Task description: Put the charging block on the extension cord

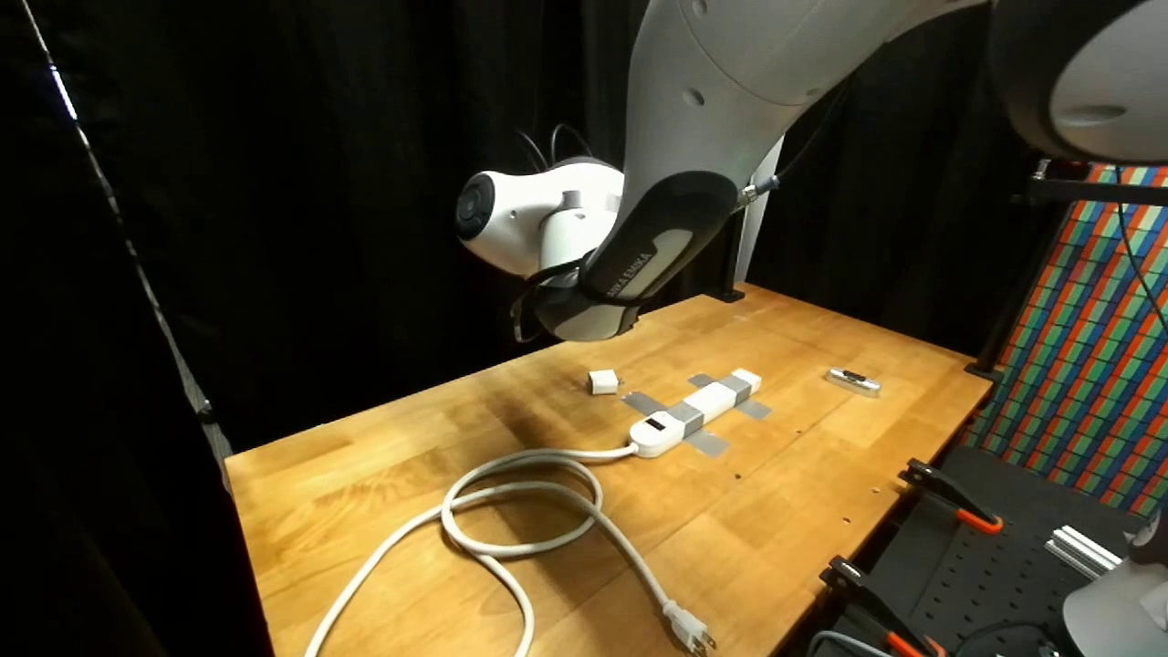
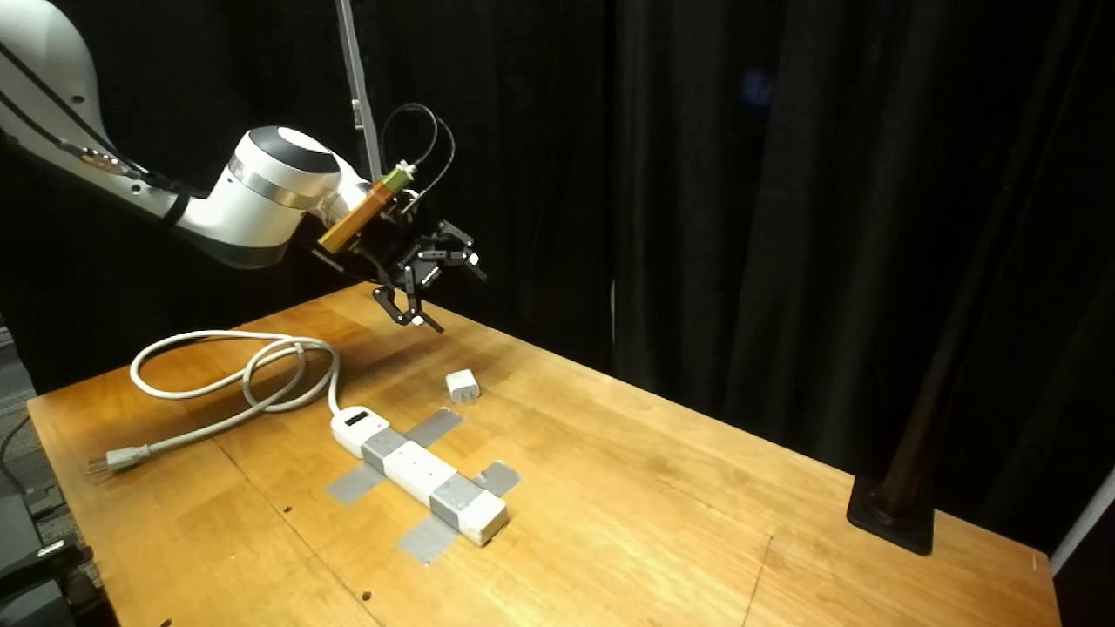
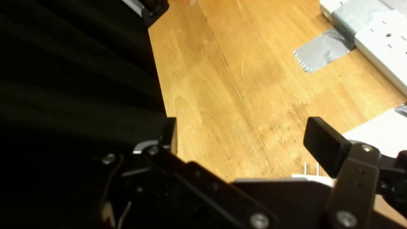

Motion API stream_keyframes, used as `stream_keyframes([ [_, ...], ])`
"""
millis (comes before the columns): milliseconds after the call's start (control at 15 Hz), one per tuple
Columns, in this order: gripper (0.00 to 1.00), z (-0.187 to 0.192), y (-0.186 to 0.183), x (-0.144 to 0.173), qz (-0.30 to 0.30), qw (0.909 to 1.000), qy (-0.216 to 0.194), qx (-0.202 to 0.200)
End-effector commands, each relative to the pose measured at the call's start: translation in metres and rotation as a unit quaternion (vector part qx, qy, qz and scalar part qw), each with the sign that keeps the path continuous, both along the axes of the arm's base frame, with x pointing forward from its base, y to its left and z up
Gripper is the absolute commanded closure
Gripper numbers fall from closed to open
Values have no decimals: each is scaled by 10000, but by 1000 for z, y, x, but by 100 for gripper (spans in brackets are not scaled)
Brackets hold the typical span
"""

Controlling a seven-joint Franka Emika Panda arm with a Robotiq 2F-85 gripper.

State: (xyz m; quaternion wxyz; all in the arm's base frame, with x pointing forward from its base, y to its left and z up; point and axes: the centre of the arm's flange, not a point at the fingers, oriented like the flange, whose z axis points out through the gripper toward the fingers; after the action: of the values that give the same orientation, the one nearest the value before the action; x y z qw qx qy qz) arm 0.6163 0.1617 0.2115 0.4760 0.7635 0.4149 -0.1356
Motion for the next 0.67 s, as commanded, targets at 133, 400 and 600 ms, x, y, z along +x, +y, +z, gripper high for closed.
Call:
stream_keyframes([
  [133,0,-19,18,35,-724,9889,1001,-827],
  [400,0,-44,28,47,-1006,9885,1072,-357],
  [600,0,-59,30,63,-1055,9906,870,33],
])
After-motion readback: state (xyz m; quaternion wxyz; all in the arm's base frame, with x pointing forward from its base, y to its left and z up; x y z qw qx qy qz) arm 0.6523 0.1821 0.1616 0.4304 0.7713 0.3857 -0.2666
